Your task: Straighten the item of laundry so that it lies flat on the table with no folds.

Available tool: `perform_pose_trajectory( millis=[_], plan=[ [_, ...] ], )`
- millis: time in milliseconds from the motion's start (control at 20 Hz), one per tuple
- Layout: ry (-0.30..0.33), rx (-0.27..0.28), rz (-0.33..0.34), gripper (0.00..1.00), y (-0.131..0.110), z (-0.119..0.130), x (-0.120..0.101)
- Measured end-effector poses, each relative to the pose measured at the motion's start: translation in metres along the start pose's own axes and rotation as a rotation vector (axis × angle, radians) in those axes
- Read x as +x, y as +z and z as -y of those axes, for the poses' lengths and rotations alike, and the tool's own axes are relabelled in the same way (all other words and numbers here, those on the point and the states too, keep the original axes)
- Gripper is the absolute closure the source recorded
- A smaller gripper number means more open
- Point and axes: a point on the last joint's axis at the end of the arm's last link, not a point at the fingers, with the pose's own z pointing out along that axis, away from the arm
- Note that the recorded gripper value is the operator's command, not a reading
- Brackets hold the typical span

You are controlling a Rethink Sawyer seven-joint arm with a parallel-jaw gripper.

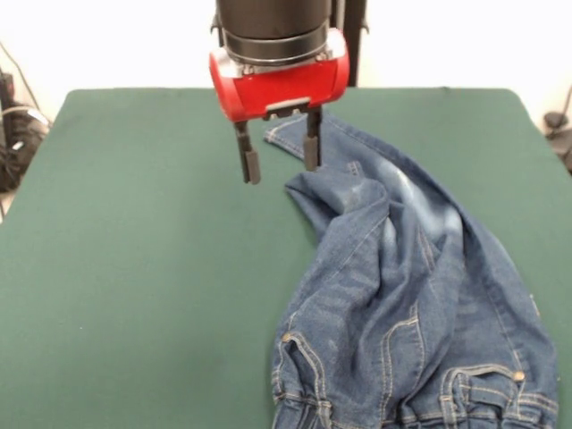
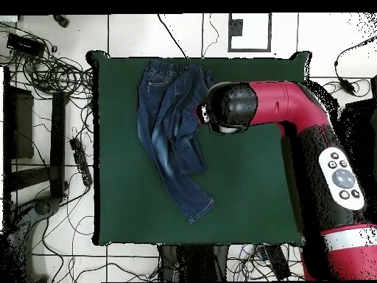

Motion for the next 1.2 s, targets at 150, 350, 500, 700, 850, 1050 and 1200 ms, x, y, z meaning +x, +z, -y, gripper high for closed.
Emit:
perform_pose_trajectory(
  millis=[150,350,500,700,850,1050,1200],
  plan=[
    [0.01,-0.006,-0.013,0.0,0.004,0.008,0.01],
    [0.02,-0.006,-0.017,0.0,0.005,0.016,0.014],
    [0.024,-0.005,-0.017,0.0,0.005,0.019,0.016],
    [0.025,-0.006,-0.005,0.0,0.009,0.021,0.019],
    [0.031,-0.009,0.044,0.0,0.015,0.026,0.022],
    [0.045,-0.022,0.102,0.0,0.025,0.032,0.025],
    [0.067,-0.053,0.156,0.0,0.045,0.038,0.03]
  ],
)
